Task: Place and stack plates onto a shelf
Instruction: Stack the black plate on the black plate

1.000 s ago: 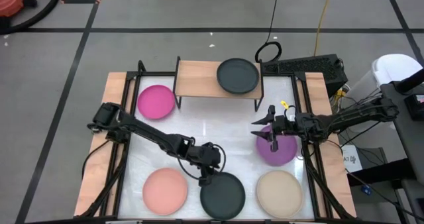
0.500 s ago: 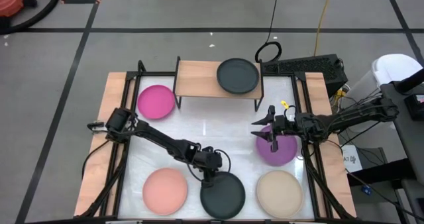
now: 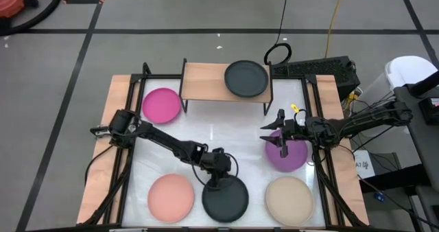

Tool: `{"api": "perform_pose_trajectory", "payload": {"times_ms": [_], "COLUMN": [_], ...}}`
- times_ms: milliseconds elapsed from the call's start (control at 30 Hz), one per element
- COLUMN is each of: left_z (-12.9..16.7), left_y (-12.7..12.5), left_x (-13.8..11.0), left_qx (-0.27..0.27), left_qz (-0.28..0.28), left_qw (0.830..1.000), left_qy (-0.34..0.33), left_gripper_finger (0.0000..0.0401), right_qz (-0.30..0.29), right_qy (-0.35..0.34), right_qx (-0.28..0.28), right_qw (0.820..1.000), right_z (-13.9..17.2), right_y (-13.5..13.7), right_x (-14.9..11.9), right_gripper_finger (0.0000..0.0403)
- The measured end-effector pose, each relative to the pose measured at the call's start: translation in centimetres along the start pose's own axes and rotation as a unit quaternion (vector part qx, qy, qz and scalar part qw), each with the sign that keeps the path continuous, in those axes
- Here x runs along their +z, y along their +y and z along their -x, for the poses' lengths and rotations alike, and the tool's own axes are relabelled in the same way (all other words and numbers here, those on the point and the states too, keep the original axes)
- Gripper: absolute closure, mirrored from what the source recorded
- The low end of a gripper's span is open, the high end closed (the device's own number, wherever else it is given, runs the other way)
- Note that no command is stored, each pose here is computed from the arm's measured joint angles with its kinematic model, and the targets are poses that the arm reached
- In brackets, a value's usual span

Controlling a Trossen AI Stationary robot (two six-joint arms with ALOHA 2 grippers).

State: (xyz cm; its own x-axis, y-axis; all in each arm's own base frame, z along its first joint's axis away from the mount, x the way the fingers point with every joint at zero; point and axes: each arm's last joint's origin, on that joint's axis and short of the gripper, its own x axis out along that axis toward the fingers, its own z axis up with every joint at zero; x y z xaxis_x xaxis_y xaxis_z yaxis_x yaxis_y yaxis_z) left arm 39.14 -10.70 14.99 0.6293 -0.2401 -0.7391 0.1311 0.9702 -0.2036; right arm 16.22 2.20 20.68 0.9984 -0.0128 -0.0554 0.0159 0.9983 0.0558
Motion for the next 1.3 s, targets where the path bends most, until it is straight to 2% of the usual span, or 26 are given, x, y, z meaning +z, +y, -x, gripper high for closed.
{"api": "perform_pose_trajectory", "payload": {"times_ms": [167,267,367,433,533,667,767,833,933,1133,1300], "left_z": [5.0,9.9,15.0,18.2,23.1,28.2,30.6,31.5,31.0,27.8,24.5], "left_y": [2.4,3.8,6.2,8.2,10.9,14.8,17.4,18.8,21.0,25.2,28.2], "left_x": [3.2,5.1,6.4,6.8,7.8,9.2,10.5,11.1,12.0,12.3,11.2], "left_qx": [0.062,0.119,0.227,0.279,0.317,0.371,0.372,0.356,0.334,0.280,0.264], "left_qz": [-0.033,-0.056,-0.060,-0.051,-0.015,0.050,0.080,0.092,0.109,0.157,0.199], "left_qw": [0.996,0.987,0.963,0.945,0.917,0.876,0.859,0.859,0.866,0.892,0.900], "left_qy": [-0.046,-0.092,-0.135,-0.163,-0.240,-0.306,-0.342,-0.357,-0.356,-0.319,-0.283], "left_gripper_finger": [0.0391,0.0391,0.0391,0.0391,0.0391,0.0391,0.0391,0.0391,0.0391,0.0391,0.0391], "right_qz": [0.002,0.003,0.006,0.011,0.016,0.026,0.026,0.027,0.030,0.031,0.029], "right_qy": [0.004,0.009,0.009,0.008,0.007,0.003,-0.002,-0.004,-0.007,-0.003,-0.002], "right_qx": [0.000,-0.001,-0.001,-0.001,-0.001,-0.002,-0.003,-0.003,-0.004,-0.004,-0.003], "right_qw": [1.000,1.000,1.000,1.000,1.000,1.000,1.000,1.000,1.000,1.000,1.000], "right_z": [0.0,0.0,0.0,0.0,0.0,0.0,0.0,0.0,0.0,0.0,0.0], "right_y": [0.0,0.0,0.0,0.0,0.0,0.0,0.0,0.0,0.0,0.0,0.0], "right_x": [-0.1,-0.2,-0.2,-0.1,-0.1,-0.1,0.1,0.1,0.1,0.1,0.1], "right_gripper_finger": [0.0243,0.0243,0.0243,0.0243,0.0243,0.0243,0.0243,0.0243,0.0243,0.0243,0.0243]}}
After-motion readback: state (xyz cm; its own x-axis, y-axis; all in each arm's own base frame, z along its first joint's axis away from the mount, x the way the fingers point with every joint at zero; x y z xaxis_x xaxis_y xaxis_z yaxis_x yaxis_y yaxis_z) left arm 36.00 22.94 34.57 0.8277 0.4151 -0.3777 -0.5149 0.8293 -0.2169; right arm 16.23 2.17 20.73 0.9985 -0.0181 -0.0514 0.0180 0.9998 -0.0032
